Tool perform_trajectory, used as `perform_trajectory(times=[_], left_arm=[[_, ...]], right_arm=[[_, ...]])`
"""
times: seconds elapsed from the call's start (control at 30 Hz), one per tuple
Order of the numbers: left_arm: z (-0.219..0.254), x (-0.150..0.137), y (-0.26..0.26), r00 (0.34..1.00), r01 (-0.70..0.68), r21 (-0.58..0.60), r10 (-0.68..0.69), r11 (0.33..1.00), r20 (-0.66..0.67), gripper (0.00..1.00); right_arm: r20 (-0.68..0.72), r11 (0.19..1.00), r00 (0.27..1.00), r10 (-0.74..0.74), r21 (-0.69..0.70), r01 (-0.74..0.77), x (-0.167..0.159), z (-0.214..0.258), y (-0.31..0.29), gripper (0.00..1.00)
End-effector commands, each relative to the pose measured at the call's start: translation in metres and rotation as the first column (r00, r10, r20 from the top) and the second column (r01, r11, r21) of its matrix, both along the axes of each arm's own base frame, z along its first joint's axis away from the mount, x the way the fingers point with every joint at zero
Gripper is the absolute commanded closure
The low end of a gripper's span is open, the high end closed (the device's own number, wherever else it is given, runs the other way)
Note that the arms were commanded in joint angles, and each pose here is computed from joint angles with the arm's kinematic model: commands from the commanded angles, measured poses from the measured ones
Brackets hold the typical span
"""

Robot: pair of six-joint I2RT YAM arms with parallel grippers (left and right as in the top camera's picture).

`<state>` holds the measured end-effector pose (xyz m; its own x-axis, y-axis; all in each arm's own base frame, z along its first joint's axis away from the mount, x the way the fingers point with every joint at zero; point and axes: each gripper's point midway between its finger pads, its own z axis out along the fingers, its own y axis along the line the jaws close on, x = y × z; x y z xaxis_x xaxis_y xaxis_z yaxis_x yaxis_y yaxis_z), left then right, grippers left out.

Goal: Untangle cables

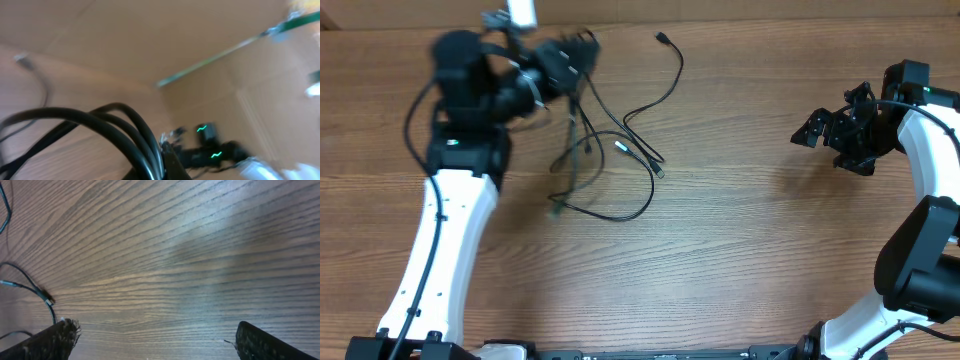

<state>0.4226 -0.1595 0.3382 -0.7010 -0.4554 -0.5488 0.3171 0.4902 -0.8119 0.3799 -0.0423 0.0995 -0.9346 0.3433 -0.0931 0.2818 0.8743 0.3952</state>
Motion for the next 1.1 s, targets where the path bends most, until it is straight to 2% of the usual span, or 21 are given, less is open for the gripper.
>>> perform_trajectory(times=[0.0,0.03,0.1,0.13,0.23,0.27,0.4,0.53,0.7,0.83,0.93,1.03,1.07], left_arm=[[-0.037,0.007,0.002,0.988,-0.14,0.352,0.106,0.925,0.113,0.96],[-0.053,0.005,0.005,0.984,-0.177,0.448,0.147,0.877,0.1,0.96],[-0.069,0.001,0.008,0.976,-0.213,0.547,0.196,0.81,0.091,0.95],[-0.076,-0.003,0.008,0.972,-0.227,0.592,0.219,0.774,0.087,0.87],[-0.087,-0.012,0.005,0.968,-0.23,0.653,0.24,0.722,0.076,0.63],[-0.089,-0.014,0.004,0.968,-0.226,0.665,0.24,0.712,0.072,0.51],[-0.093,-0.018,0.003,0.972,-0.205,0.68,0.226,0.704,0.059,0.3],[-0.101,-0.023,0.008,0.972,-0.186,0.703,0.235,0.687,0.028,0.21],[-0.123,-0.037,0.048,0.92,-0.22,0.808,0.391,0.547,-0.014,0.13],[-0.135,-0.047,0.075,0.888,-0.198,0.843,0.456,0.499,-0.062,0.11],[-0.139,-0.046,0.092,0.877,-0.182,0.84,0.47,0.512,-0.096,0.12],[-0.142,-0.046,0.092,0.92,-0.095,0.813,0.363,0.575,-0.149,0.18],[-0.143,-0.046,0.093,0.924,-0.079,0.8,0.344,0.595,-0.165,0.17]], right_arm=[[0.006,1.0,1.0,0.008,0.007,-0.008,0.001,0.0,0.001,0.0],[0.007,1.0,1.0,0.008,0.007,-0.008,0.001,0.0,0.001,0.0],[0.007,1.0,1.0,0.008,0.007,-0.008,0.001,0.0,0.001,0.0],[0.007,1.0,1.0,0.008,0.008,-0.009,0.001,0.0,0.001,0.0],[0.008,1.0,1.0,0.009,0.012,-0.009,0.001,0.0,0.002,0.0],[0.008,1.0,1.0,0.01,0.014,-0.01,0.001,0.0,0.002,0.0],[0.008,1.0,1.0,0.009,0.015,-0.009,0.001,0.0,0.002,0.0],[0.017,0.999,1.0,0.019,0.04,-0.019,0.003,0.002,0.009,0.0],[0.096,0.982,0.994,0.048,0.179,-0.064,0.015,0.017,0.037,0.0],[0.089,0.975,0.993,0.082,0.201,-0.098,0.012,0.018,0.054,0.0],[0.071,0.974,0.99,0.125,0.179,-0.136,0.009,0.015,0.068,0.0],[0.057,0.969,0.981,0.185,0.154,-0.191,0.005,0.012,0.088,0.0],[0.054,0.965,0.977,0.207,0.155,-0.213,0.003,0.012,0.097,0.0]])
